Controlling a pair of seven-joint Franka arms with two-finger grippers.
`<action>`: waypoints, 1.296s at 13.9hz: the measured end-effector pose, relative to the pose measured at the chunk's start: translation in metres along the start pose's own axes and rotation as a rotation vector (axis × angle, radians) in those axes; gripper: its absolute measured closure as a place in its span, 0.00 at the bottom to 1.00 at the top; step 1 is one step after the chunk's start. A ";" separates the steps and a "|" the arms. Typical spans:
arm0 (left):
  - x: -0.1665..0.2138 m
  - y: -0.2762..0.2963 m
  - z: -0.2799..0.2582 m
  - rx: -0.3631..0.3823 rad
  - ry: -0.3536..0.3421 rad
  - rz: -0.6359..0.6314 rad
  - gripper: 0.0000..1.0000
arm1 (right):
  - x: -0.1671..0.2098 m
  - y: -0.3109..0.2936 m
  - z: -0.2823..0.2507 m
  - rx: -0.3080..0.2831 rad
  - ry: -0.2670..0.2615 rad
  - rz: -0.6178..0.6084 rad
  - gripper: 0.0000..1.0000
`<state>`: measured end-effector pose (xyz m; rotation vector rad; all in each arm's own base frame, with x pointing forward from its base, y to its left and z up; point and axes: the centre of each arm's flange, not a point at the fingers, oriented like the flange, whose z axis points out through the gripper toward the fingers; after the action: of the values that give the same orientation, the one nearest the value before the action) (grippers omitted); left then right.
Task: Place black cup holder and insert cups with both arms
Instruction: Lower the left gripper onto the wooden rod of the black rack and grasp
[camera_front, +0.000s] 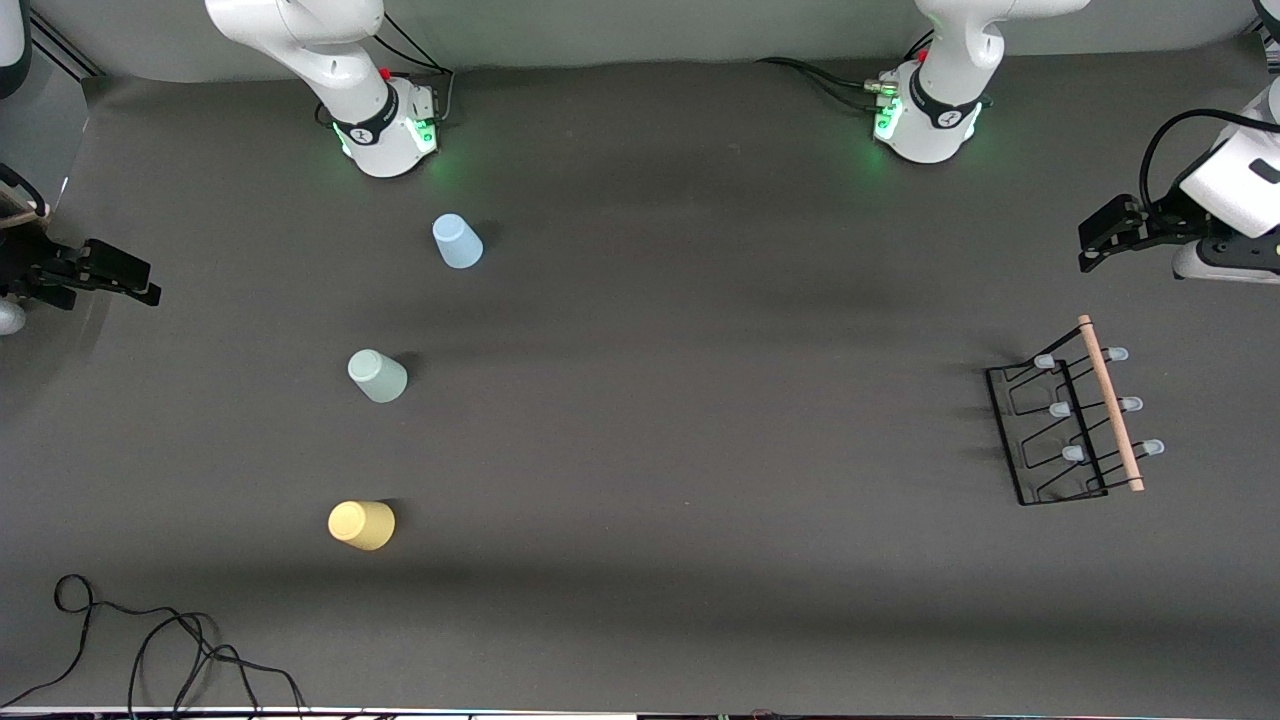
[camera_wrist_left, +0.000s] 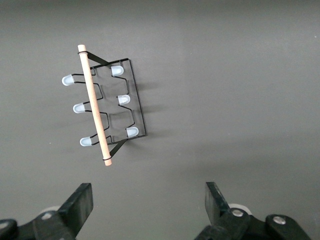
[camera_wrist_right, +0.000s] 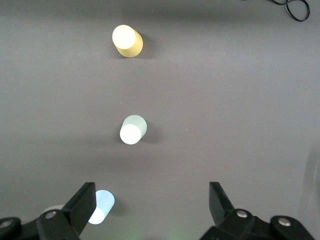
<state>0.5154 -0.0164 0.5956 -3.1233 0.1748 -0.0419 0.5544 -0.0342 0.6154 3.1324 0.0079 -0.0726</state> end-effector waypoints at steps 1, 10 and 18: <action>0.000 -0.001 0.001 0.000 -0.002 -0.001 0.00 | 0.000 0.000 0.000 0.000 0.000 0.000 0.00; 0.028 -0.023 0.052 0.003 0.023 -0.035 0.00 | 0.000 0.000 -0.002 0.000 0.004 0.000 0.00; 0.067 -0.106 0.194 0.024 -0.013 -0.105 0.07 | 0.000 -0.001 -0.003 0.000 0.005 -0.002 0.00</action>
<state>0.5987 0.0838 0.4046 -3.1047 0.0103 -0.0245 0.5545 -0.0330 0.6181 3.1322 0.0114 -0.0644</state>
